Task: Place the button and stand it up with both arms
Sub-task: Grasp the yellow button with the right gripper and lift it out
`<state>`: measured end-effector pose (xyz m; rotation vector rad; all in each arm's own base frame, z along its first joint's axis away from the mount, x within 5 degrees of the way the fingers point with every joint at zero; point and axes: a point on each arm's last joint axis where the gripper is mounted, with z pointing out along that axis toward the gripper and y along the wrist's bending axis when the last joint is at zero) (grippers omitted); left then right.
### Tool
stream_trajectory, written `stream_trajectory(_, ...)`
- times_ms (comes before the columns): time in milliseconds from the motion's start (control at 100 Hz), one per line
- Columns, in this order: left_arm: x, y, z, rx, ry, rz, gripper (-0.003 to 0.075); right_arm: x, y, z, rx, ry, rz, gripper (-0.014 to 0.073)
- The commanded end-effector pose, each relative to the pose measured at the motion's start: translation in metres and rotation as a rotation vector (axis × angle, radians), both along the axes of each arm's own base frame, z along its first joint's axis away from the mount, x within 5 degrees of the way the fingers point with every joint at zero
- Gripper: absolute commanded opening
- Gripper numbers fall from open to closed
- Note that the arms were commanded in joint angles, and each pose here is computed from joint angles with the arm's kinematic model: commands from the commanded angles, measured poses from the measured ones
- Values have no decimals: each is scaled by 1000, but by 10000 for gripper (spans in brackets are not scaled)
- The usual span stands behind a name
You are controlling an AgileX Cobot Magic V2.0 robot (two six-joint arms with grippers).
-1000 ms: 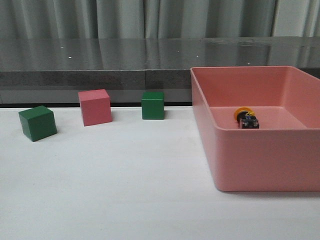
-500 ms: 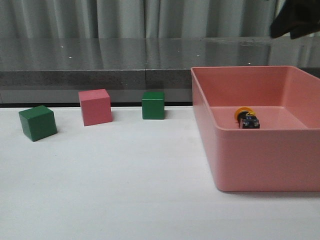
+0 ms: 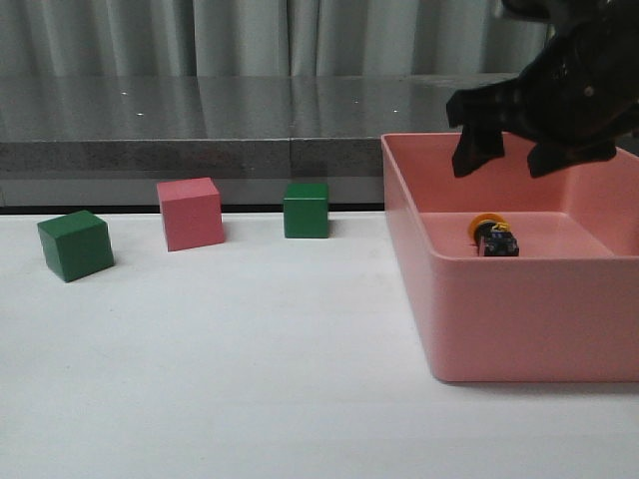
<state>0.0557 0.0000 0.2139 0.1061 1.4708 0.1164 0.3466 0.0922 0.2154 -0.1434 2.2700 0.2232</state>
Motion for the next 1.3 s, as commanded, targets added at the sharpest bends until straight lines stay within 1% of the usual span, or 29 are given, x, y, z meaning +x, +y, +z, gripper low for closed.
stream_trajectory(0,-1,-1,-7,-16,-62,-14,-19,12,2,10,12,-87,-6,557)
stream_trajectory(130,-1,-1,-7,-16,-62,-14,-20,19,2,-15,-4,-28,-12,557)
stream_trajectory(210,-1,-1,-7,-16,-62,-14,-19,20,2,-23,-10,-8,-11,556)
stream_trajectory(260,-1,-1,-7,-16,-62,-14,-20,21,2,-26,-12,1,-11,533)
stream_trajectory(310,-1,-1,-7,-16,-62,-14,-20,21,2,-27,-13,4,-11,471)
stream_trajectory(330,-1,-1,-7,-16,-62,-14,-20,21,2,-27,-13,6,-11,433)
stream_trajectory(360,-1,-1,-7,-16,-62,-14,-19,20,2,-27,-13,9,-10,361)
stream_trajectory(380,-1,-1,-7,-16,-62,-14,-20,21,2,-27,-13,10,-10,330)
stream_trajectory(430,-1,-1,-7,-16,-62,-14,-20,21,2,-26,-14,17,-8,206)
stream_trajectory(450,-1,-1,-7,-16,-62,-14,-19,21,3,-25,-14,21,-7,178)
stream_trajectory(480,-1,-1,-7,-16,-62,-14,-20,21,3,-23,-14,24,-6,114)
stream_trajectory(530,-1,-1,-7,-16,-62,-14,-20,22,3,-17,-12,27,-2,50)
stream_trajectory(570,-1,-1,-7,-16,-62,-14,-20,21,4,-9,-9,28,2,20)
stream_trajectory(660,-1,-1,-7,-16,-62,-14,-19,18,4,16,4,-11,9,12)
stream_trajectory(800,-1,-1,-7,-16,-62,-14,-20,4,12,72,30,-119,50,12)
stream_trajectory(880,-1,-1,-7,-16,-62,-14,-20,-6,24,104,-19,-192,145,12)
stream_trajectory(980,-1,-1,-7,-16,-62,-14,-20,-14,44,127,-105,-230,286,12)
stream_trajectory(1080,-1,-1,-7,-16,-62,-14,-20,-20,70,134,-212,-266,447,12)
stream_trajectory(1130,-1,-1,-7,-16,-62,-14,-19,-23,85,133,-286,-310,545,12)
stream_trajectory(1200,-1,-1,-7,-16,-62,-14,-20,-26,103,127,-359,-351,650,12)
stream_trajectory(1290,-1,-1,-7,-16,-62,-14,-20,-28,125,110,-415,-362,751,12)
